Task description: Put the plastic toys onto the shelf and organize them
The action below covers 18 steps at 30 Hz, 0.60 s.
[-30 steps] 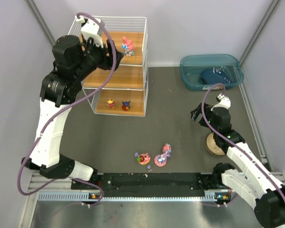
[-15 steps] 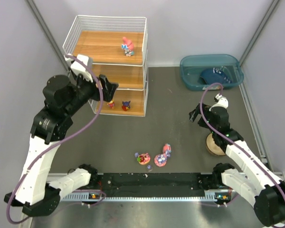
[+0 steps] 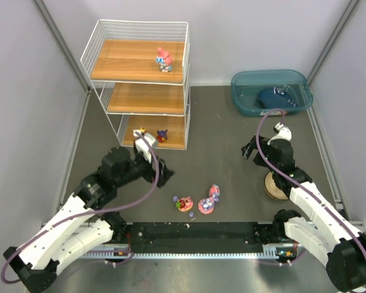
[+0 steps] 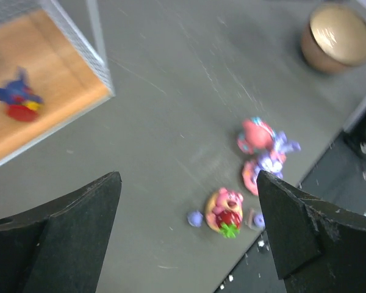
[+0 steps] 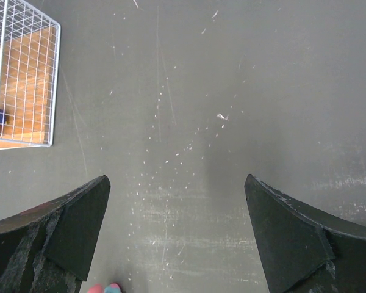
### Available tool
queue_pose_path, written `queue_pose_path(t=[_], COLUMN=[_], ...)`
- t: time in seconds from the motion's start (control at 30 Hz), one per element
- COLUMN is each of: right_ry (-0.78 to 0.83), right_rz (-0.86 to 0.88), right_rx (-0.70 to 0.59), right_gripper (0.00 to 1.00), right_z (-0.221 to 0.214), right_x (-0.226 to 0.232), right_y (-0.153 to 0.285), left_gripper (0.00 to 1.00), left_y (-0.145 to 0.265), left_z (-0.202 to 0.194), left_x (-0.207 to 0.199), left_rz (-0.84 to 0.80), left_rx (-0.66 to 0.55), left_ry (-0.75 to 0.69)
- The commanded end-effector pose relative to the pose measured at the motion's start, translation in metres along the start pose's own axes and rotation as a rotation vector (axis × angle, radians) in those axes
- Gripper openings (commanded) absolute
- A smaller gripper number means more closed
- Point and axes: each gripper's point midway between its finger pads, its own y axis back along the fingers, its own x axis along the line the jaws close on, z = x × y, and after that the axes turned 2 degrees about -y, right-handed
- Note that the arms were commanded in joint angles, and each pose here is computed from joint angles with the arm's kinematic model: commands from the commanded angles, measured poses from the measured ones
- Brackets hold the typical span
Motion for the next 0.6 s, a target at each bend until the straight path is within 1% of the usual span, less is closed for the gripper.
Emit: queue_pose_path(t=[0.0,0.03,0.1,0.17,0.2,0.33,0.47,0.57], right_ry=[0.004,0.004,0.002,-0.002,-0.005,-0.009,-0.008,-0.008], right_rz=[0.054,0.055,0.058,0.060,0.061,0.063,0.064,0.064], right_rx=[-0.037,-0.038,-0.034,-0.033,-0.030,-0.027,-0.031,-0.032], right_gripper=[0.94,0.93,0.93,0.93,0.93,0.93,0.93,0.93], right_z=[0.009,0.010,0.008,0.007,0.005,0.004,0.005,0.005], right_x=[0.012,0.012,0.012,0.012,0.012,0.012,0.012,0.012], right_y=[0.002,0.002,0.002,0.001,0.001,0.000,0.000,0.000], left_gripper=[0.99,0.99,0.99,0.99,0.99,0.99,0.99,0.99], left_y=[-0.008,-0.010,-0.012,-0.015,-0.019,-0.028,-0.033,-0.040], left_z=[-0.017,-0.017,-0.034,-0.040,-0.051,-0.071,-0.091,-0.107], left_x=[-0.037,-0.040,-0.044,-0.048,-0.049,-0.053,-0.071,-0.075], left_rz=[-0.177,-0.185,-0.209,-0.228,-0.239,-0.237,-0.317,-0.313], left_rx=[-0.097,-0.120,-0.113,-0.118,-0.096,-0.056,0.006,0.056], left_ry=[-0.118,-0.130,-0.143,-0.157,-0.172,-0.216,-0.288,-0.333])
